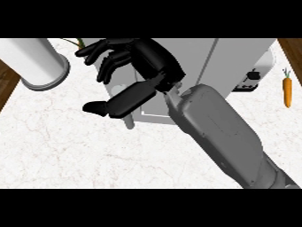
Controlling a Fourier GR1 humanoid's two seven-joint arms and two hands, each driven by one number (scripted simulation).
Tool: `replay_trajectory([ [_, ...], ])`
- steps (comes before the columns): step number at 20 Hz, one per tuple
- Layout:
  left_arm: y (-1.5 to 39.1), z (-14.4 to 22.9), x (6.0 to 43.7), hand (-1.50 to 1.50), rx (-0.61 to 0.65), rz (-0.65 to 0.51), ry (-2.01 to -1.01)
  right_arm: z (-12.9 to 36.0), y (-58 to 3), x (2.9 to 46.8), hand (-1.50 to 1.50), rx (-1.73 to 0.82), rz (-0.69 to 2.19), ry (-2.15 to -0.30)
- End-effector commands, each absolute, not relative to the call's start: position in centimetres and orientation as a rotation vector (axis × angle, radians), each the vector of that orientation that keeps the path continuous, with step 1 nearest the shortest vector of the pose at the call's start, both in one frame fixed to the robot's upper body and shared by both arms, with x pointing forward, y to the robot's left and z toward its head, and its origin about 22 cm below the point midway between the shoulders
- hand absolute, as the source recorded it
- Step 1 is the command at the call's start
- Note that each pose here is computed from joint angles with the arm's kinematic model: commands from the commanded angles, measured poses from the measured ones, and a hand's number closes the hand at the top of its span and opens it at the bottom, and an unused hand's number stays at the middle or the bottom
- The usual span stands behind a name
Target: Pick up the bottled water, place it into the cabinet and close the cabinet
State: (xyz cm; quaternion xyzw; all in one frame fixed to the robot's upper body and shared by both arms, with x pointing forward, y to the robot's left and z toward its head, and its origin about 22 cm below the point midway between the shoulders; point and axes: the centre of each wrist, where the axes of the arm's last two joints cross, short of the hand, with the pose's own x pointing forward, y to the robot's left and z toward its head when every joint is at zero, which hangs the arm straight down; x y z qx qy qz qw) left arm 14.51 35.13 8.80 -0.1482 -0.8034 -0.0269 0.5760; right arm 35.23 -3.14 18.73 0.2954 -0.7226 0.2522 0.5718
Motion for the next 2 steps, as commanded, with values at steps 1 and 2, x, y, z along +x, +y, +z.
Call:
replay_trajectory([
  [1,35.8,8.86,14.71,-1.5,-0.333,-0.051,-1.886,18.97,-8.17,39.16,-1.5,0.457,0.394,-1.749],
  [2,34.92,9.52,14.57,-1.5,-0.371,-0.073,-1.901,19.0,-8.05,39.43,-1.5,0.44,0.401,-1.729],
])
